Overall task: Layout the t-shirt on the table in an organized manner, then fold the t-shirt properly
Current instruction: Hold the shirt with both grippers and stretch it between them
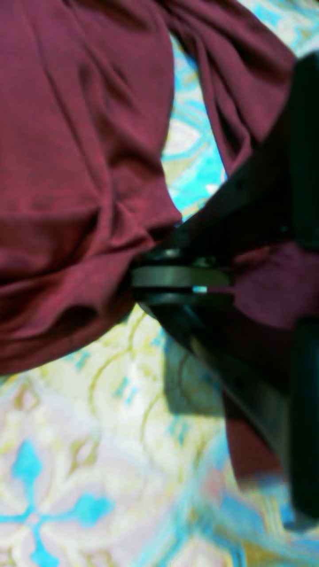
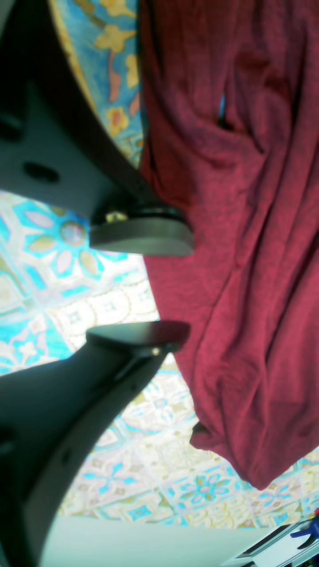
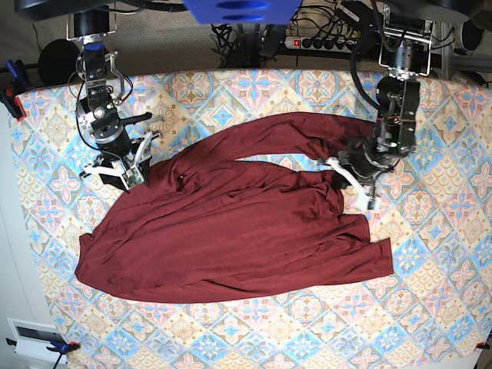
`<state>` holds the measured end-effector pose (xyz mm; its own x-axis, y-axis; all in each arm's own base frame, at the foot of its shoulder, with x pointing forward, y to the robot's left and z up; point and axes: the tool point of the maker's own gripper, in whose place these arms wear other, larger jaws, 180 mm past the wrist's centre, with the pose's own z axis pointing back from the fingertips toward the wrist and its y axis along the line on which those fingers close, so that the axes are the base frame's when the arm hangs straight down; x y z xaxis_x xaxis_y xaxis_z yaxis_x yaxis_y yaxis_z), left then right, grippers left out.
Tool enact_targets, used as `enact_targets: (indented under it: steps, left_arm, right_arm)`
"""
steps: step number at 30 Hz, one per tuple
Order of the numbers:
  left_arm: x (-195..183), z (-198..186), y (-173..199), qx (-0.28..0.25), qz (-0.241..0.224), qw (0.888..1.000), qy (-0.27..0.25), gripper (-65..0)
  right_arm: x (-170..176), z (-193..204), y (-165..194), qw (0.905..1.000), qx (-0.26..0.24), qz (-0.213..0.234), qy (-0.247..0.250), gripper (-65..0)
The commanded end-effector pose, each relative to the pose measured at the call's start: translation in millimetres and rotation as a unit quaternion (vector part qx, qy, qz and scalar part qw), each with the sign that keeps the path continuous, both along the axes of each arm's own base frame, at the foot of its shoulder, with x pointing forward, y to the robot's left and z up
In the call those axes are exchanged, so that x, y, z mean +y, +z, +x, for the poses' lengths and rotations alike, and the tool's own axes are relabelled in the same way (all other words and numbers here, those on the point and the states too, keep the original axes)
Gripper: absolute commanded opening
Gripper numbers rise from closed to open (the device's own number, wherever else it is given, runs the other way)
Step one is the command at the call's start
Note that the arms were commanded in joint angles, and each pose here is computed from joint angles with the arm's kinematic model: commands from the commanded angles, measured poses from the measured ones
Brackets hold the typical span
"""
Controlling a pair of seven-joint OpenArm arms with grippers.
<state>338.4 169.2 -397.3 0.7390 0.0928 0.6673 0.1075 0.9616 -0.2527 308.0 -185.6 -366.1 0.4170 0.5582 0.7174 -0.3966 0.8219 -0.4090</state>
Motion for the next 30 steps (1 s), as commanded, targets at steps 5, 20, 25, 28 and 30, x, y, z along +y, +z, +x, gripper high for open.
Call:
enact_targets:
  steps: [5,20,25,28,30]
  left_arm:
    - [76,22,54,-0.049,0.022,0.996,0.076,-65.0]
    - [114,19,85,-0.055,0.007,0.994,0.096,-65.0]
    - [113,19,84,-0.055,0.006,0.994,0.096,-65.0]
    - [113,19,84,-0.055,0.006,0.994,0.096,-65.0]
    - [113,16,82,-0.052,0.007,0.994,0.096,-65.0]
  right_arm:
    - [27,-17,9,0.9986,0.007,0.036,0.038,-41.8]
    - [25,12,32,0.9835,0.038,0.176,-0.018,-41.6]
    - [13,29,21,0.982,0.051,0.178,-0.038,-41.5]
    - [6,38,11,0.9801,0.062,0.181,-0.052,-41.4]
    - [1,45,7,0.979,0.066,0.183,-0.059,-40.5]
